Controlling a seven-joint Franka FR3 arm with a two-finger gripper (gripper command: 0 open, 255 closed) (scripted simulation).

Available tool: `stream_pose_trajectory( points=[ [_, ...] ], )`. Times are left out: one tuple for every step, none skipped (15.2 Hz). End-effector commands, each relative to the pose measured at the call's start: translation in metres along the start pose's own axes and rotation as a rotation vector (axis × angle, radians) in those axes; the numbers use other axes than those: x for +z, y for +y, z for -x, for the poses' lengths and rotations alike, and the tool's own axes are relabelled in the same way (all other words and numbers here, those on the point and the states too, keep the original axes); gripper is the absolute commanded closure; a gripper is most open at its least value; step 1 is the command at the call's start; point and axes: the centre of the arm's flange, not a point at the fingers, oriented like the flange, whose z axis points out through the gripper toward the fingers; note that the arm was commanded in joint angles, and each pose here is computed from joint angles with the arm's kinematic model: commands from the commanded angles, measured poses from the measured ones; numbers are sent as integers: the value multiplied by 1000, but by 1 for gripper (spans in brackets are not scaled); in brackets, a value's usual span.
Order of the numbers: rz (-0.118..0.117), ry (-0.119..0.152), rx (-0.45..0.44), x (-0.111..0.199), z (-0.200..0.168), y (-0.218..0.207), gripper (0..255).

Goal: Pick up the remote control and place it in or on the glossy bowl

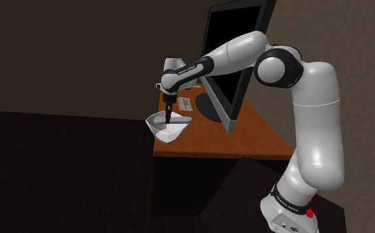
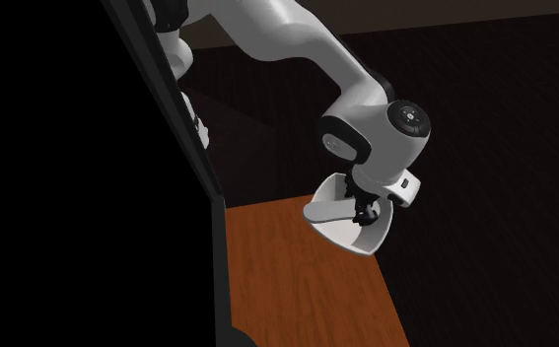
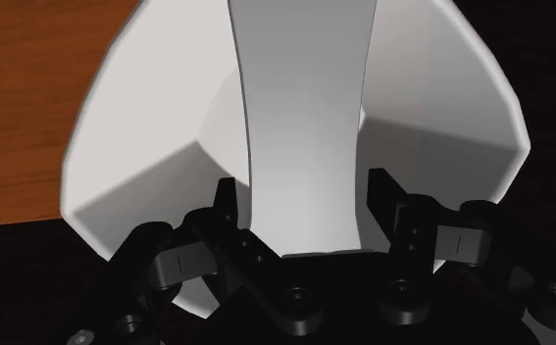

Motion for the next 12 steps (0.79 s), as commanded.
stream_pose_trajectory(
  points=[
    [-2, -2, 1, 2, 1, 0, 255],
    [-2, -2, 1, 2, 1, 0, 255],
    [-2, -2, 1, 2, 1, 0, 255],
    [-2, -2, 1, 2, 1, 0, 255],
    [-2, -2, 1, 2, 1, 0, 255],
    [-2, -2, 1, 2, 1, 0, 0],
    [-2, -2, 1, 2, 1, 0, 0],
    [-2, -2, 1, 2, 1, 0, 0],
    [-2, -2, 1, 2, 1, 0, 0],
    [-2, -2, 1, 2, 1, 0, 0],
    [-2, -2, 1, 2, 1, 0, 0],
    [-2, -2, 1, -11, 1, 0, 0]
  ],
)
